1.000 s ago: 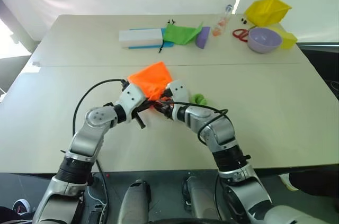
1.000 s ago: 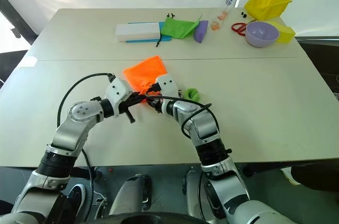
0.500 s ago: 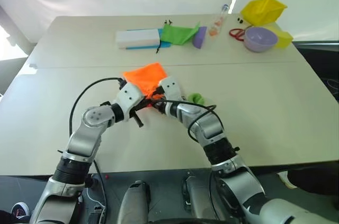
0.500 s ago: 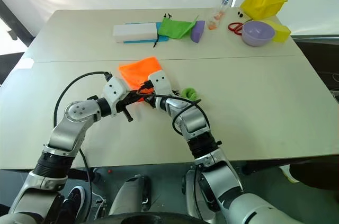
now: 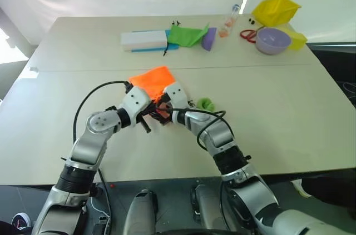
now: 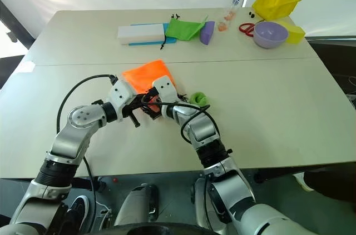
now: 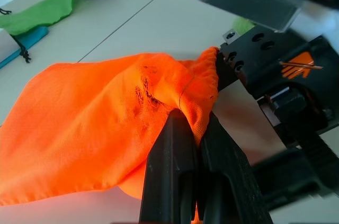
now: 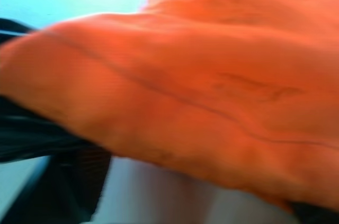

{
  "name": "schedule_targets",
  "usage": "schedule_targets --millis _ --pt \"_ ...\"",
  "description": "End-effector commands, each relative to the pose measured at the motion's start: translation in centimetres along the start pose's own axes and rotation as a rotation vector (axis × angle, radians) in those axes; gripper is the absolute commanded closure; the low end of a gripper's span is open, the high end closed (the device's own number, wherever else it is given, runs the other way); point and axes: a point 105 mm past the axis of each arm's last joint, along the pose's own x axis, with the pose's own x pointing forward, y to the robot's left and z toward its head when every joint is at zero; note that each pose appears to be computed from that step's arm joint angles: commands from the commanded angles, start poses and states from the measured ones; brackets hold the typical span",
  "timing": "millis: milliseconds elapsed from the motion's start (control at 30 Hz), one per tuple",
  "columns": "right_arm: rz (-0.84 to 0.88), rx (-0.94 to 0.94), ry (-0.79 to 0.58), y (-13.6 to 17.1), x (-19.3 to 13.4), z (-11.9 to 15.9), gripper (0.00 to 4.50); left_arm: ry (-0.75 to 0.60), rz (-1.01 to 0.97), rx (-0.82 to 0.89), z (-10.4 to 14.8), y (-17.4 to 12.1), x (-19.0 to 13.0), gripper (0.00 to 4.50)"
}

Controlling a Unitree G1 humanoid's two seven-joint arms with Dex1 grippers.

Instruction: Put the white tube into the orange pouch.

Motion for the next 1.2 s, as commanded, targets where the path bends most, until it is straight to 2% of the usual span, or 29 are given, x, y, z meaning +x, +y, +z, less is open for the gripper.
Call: schedule_targets --millis 33,333,533,733,900,1000,1067,1200 --pt "0.117 -0.015 -0.057 1.9 -1.4 1.8 0.05 0.009 -0.015 0.017 -0.2 -0.5 -0.1 4.5" --pt "0.185 -0.135 -0.008 1.2 -6.4 0.7 0.05 0.039 -0.035 0.054 -1.0 -0.2 -1.2 4.5" --pt "0.182 -0.227 -0.059 -0.1 -9.9 1.8 0.05 0.071 -0.046 0.084 -1.8 0.4 -2.0 4.5" --pt "-0.135 -0.353 -0.043 -8.0 -12.2 2.7 0.05 0.049 -0.057 0.048 -1.8 0.3 -1.6 4.5" --pt "-0.207 -0.336 -0.031 -10.5 -12.2 2.0 0.05 0.036 -0.069 0.053 -1.5 0.4 -1.1 4.5" --pt "-0.192 -0.252 -0.023 -10.5 -11.7 1.1 0.05 0.037 -0.07 0.056 -1.5 0.5 -1.0 4.5" --pt "-0.118 -0.192 -0.015 -9.3 -11.3 0.4 0.05 0.037 -0.074 0.059 -1.5 0.5 -1.0 4.5" --pt "-0.164 -0.191 -0.005 -9.8 -10.8 0.1 0.05 0.036 -0.079 0.059 -1.5 0.3 -1.0 4.5"
